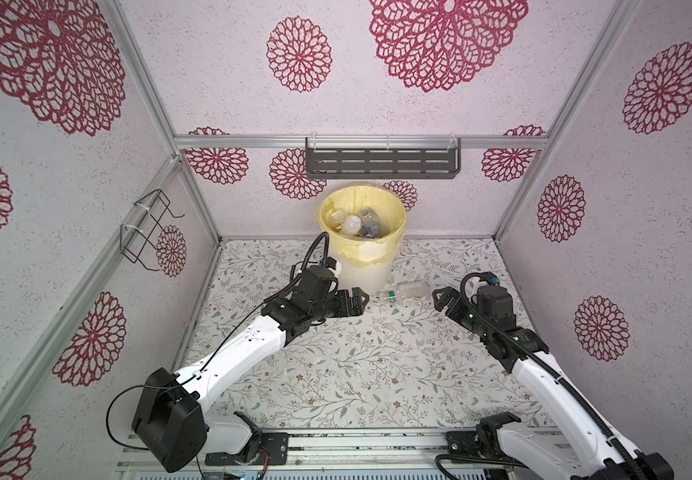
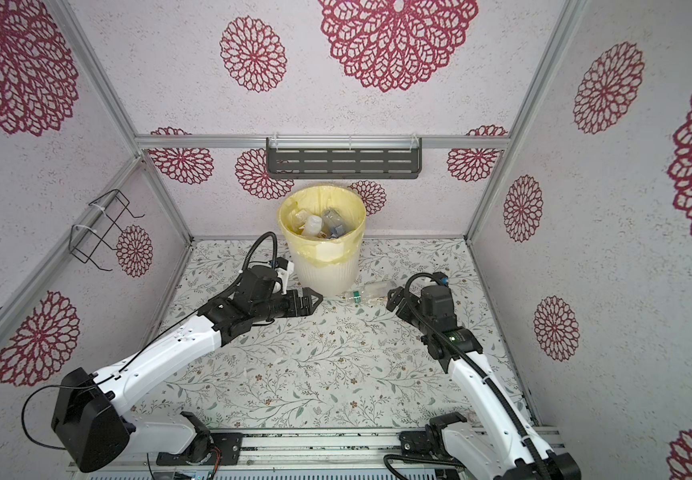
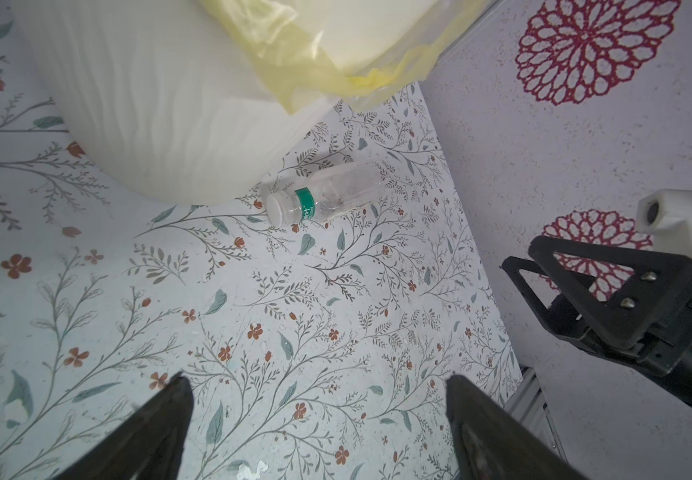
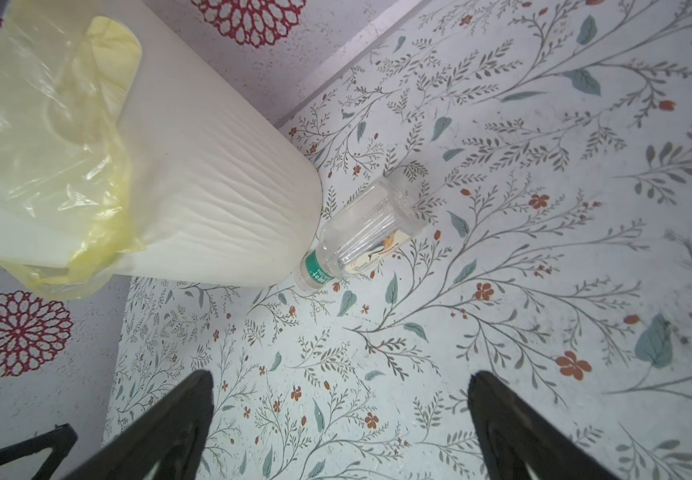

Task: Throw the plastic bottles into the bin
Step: 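Withdraw the right gripper while the left gripper reaches toward the green-label bottle, then lower the left gripper onto the small green-label bottle and close it, then lift the green-label bottle with the left gripper and carry it over the bin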

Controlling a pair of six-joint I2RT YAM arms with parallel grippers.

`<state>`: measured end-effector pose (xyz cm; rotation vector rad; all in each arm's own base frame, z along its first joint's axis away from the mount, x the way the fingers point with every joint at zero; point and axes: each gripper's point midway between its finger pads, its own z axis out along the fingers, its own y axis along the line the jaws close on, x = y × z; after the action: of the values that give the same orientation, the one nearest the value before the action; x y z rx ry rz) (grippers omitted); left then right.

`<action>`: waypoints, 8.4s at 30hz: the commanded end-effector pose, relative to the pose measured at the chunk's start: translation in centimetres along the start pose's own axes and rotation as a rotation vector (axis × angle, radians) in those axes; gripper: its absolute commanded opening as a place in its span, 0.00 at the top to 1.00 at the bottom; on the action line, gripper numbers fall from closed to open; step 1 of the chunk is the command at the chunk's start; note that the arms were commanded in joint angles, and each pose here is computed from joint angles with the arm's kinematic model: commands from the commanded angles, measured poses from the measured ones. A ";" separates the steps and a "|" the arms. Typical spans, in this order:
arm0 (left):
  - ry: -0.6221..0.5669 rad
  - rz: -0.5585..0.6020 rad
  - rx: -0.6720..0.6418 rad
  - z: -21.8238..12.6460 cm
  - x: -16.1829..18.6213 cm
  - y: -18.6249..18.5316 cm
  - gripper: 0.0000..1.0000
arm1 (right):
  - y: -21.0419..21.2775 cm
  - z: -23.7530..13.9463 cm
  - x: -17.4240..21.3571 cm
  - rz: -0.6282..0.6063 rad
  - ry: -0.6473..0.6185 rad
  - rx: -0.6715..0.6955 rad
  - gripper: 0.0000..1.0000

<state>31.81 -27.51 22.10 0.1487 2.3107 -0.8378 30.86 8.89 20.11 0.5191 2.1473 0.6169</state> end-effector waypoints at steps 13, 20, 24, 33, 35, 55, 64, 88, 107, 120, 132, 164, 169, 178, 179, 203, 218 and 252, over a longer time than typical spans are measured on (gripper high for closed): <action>0.064 0.551 0.097 0.7 1.5 -6.7 0.03 | -3.6 -3.7 1.7 0.083 -0.084 0.038 0.01; 0.175 0.640 0.099 2.5 1.7 -8.0 0.03 | -5.1 -5.2 2.4 0.077 -0.114 0.060 0.01; 0.273 0.729 0.036 4.4 2.5 -8.0 0.03 | -6.0 -6.1 2.6 0.083 -0.138 0.085 0.01; 0.290 0.844 0.023 9.0 2.6 -9.9 0.03 | -7.1 -6.9 3.5 0.114 -0.152 0.086 0.01; 0.282 0.860 0.030 9.7 2.3 -10.3 0.03 | -7.4 -7.1 3.5 0.109 -0.158 0.099 0.01; 0.317 1.076 -0.042 18.1 1.8 -9.1 0.03 | -9.1 -8.0 5.0 0.154 -0.149 0.131 0.01; 0.288 1.128 -0.064 21.8 1.5 -7.5 0.03 | -9.7 -8.3 5.5 0.187 -0.147 0.144 0.01; 0.247 1.014 0.107 27.6 1.0 -5.7 0.03 | -11.3 -8.1 5.4 0.200 -0.177 0.216 0.01; 0.286 0.951 0.045 30.3 2.7 -2.4 0.03 | -11.7 -7.8 5.5 0.199 -0.184 0.231 0.01; 0.366 0.882 0.052 29.6 5.2 -1.5 0.05 | -11.5 -7.8 5.5 0.211 -0.189 0.215 0.01; 0.348 0.852 0.050 28.4 4.9 -2.6 0.28 | -11.5 -8.3 5.7 0.233 -0.195 0.195 0.01; 0.279 0.553 0.288 18.4 4.9 -14.2 0.49 | -12.7 -5.9 9.1 0.281 -0.092 0.183 0.01; 0.240 0.505 0.297 16.4 3.4 -15.6 0.50 | -12.6 -5.4 9.6 0.291 -0.071 0.167 0.01; 0.121 0.455 0.295 12.5 0.3 -16.8 0.47 | -13.6 -4.4 10.4 0.309 -0.065 0.188 0.01; 0.118 0.451 0.291 12.1 0.0 -16.9 0.47 | -13.6 -4.3 10.5 0.311 -0.063 0.184 0.01; -0.139 0.456 0.024 1.0 -7.9 -12.7 0.49 | -13.5 -3.6 10.5 0.350 -0.072 0.170 0.01; -0.350 0.210 -0.080 -7.4 -10.9 -4.9 0.50 | -13.4 -4.3 9.1 0.365 -0.148 0.159 0.01; -0.473 0.093 -0.016 -7.7 -28.9 -5.5 0.03 | -12.7 -5.7 7.8 0.370 -0.181 0.156 0.01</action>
<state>52.03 -25.05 39.56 0.0298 2.0105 -0.6431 19.87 2.42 9.20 1.0213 2.0067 0.5910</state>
